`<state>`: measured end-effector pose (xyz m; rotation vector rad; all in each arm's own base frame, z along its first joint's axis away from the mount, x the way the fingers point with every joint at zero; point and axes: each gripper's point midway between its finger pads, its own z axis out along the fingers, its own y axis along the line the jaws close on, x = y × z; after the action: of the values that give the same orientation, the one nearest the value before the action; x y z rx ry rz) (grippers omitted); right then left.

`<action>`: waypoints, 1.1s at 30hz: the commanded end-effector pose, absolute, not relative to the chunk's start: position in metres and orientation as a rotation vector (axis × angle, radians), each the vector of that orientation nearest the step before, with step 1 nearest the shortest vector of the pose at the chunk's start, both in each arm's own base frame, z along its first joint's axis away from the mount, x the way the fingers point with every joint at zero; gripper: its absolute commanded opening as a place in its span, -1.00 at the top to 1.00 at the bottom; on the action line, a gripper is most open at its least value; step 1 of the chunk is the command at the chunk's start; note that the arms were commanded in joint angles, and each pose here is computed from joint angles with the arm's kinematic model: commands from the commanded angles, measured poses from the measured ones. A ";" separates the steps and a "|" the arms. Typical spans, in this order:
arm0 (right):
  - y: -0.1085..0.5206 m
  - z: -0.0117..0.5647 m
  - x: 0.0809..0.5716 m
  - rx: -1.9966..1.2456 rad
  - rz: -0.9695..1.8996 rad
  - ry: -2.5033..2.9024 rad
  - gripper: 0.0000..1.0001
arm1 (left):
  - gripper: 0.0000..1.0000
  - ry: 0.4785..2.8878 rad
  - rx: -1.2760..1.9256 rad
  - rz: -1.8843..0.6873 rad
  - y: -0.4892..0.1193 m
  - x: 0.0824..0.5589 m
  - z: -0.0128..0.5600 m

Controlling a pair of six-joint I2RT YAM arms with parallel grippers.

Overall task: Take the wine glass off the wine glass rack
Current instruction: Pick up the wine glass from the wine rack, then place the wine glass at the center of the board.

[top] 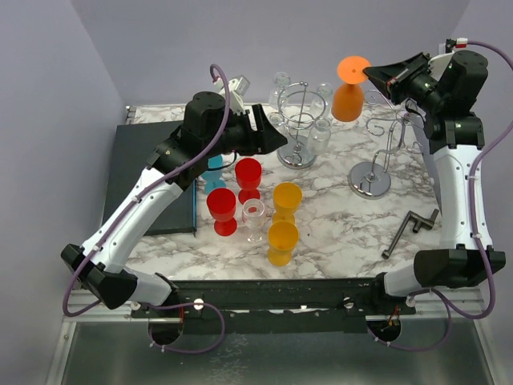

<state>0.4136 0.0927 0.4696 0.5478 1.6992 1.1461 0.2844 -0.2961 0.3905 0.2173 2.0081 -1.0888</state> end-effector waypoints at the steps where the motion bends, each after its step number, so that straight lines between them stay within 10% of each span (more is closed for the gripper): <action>1: 0.110 0.501 0.403 0.457 1.311 1.659 0.99 | -0.33 1.874 0.171 -1.227 -0.311 0.297 0.416; 33: 0.192 0.538 0.376 0.486 1.890 1.531 0.99 | -0.46 1.422 -0.010 -1.664 -0.288 0.361 0.427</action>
<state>0.3808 0.1826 0.5342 0.5089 1.5514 1.8107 0.3591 -0.2933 0.4268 -0.0392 1.4640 -1.6006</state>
